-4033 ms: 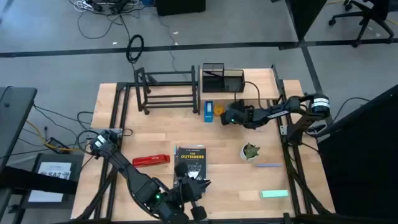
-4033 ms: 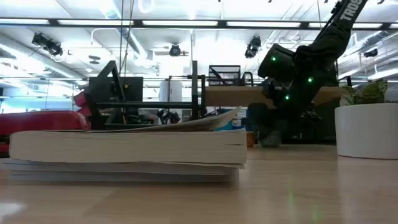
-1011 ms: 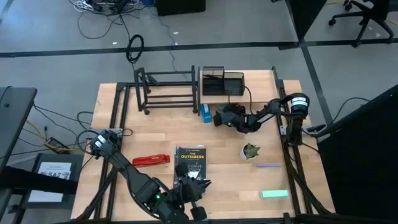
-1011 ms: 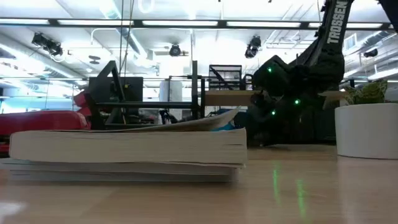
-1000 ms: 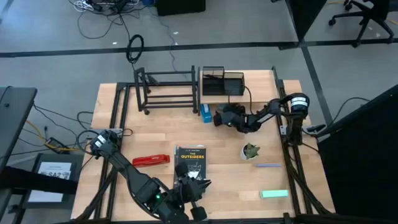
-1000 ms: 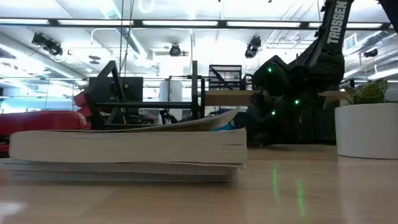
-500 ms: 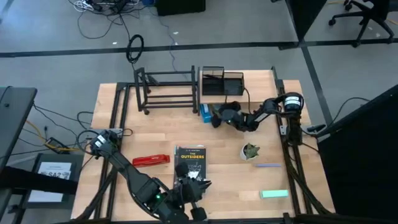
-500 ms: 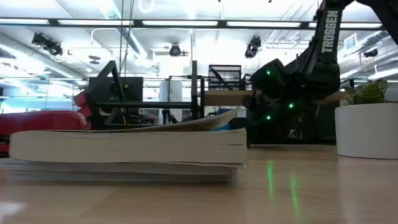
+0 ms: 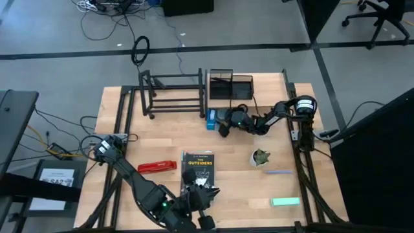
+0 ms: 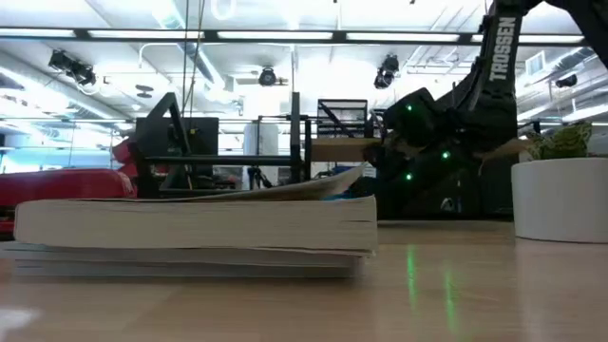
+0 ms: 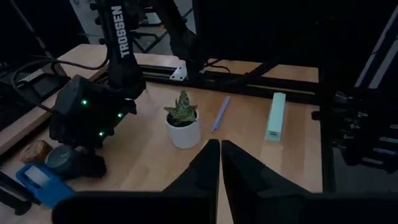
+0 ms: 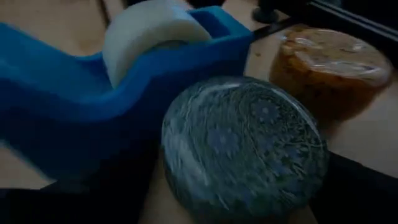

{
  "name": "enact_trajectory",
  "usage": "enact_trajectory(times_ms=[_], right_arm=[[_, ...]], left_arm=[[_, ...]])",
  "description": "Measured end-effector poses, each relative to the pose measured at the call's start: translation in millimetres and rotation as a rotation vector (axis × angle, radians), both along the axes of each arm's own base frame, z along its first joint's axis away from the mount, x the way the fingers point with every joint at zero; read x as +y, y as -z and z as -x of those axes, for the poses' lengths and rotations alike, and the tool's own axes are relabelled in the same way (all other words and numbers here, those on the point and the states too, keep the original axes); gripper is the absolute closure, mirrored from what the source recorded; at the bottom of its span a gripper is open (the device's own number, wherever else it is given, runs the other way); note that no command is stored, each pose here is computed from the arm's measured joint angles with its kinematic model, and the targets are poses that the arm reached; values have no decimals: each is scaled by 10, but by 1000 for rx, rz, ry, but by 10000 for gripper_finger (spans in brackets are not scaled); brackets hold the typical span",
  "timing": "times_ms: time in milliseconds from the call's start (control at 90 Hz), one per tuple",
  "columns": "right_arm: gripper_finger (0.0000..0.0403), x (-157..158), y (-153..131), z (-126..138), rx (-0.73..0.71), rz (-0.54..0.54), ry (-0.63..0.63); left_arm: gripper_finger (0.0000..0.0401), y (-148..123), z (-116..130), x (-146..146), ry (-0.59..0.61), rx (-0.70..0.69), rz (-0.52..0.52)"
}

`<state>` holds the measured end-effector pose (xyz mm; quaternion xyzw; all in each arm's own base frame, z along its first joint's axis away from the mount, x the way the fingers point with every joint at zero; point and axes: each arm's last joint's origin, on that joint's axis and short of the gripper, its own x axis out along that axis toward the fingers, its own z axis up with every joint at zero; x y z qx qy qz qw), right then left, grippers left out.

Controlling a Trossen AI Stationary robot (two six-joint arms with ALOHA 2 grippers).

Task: Stock shelves
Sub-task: Remove the blue scented candle from under the shelf

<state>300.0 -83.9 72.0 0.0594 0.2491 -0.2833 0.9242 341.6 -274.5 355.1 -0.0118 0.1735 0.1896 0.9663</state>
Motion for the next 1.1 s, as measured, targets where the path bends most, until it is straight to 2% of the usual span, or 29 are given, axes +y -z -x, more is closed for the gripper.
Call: enact_trajectory(times_ms=[189,444,544,656,778,967,1100], right_arm=[[57,135,-4,-32,-1,-40,-107],[61,377,7,-30,-3,-68,-156],[89,469,13,-11,-6,-79,-143],[144,610,-30,29,3,-97,-138],[145,814,-171,107,13,-108,-199],[145,1134,-546,250,-15,-110,-253],[145,1558,-853,388,-70,-180,-389]], left_arm=[[401,0,0,0,0,0,0],[401,0,0,0,0,0,0],[401,0,0,0,0,0,1],[401,-1,-1,-1,0,-2,3],[401,-7,-4,-4,0,-8,9],[401,-15,-9,-9,1,-17,15],[401,-15,-8,-9,2,-16,12]])
